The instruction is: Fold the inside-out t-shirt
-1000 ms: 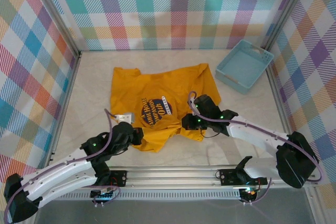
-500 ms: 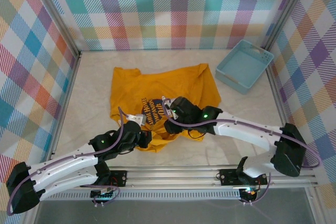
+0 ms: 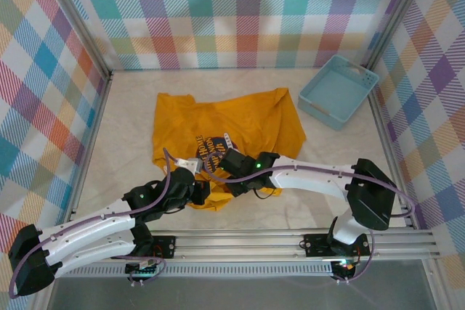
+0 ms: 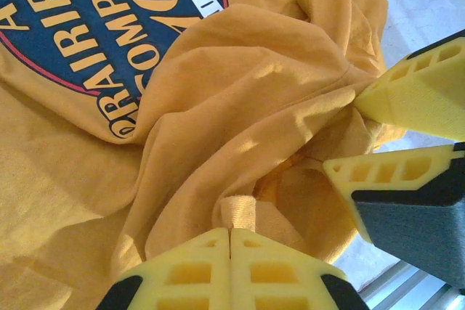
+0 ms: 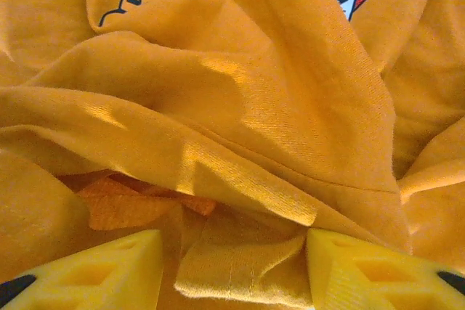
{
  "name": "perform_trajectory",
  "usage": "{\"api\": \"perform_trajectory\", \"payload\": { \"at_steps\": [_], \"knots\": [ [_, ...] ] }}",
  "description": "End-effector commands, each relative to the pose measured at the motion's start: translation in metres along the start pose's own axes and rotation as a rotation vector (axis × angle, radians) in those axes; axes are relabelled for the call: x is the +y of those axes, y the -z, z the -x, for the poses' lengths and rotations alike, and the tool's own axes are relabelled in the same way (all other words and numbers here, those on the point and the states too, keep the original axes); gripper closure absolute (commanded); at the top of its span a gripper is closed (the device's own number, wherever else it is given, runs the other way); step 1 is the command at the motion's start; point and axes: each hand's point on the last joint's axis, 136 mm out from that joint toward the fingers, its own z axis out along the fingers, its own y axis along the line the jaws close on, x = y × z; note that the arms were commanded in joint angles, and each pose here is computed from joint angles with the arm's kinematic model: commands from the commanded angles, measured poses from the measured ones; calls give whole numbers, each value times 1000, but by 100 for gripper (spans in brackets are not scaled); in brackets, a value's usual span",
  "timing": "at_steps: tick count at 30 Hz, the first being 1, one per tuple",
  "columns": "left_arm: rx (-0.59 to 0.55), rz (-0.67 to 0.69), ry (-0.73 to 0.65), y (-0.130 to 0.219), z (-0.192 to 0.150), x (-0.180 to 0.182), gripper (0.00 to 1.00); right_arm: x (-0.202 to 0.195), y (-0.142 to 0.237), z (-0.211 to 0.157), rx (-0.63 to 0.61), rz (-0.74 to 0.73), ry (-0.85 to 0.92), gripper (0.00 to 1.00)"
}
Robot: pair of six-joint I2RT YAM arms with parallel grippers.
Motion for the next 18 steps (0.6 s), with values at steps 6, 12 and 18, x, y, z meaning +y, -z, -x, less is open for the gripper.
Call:
{"api": "perform_trajectory", "payload": {
  "at_steps": [6,12,18],
  "knots": [
    [-38,37,-9,6,11,2,100,-15,8,-2,3,-102,9,75],
    [-127,140,-9,24,27,23,100,-37,56,20,-140,-60,-111,100],
    [-288,171,24,52,46,42,100,-75,84,35,-268,189,-439,100]
  ]
}}
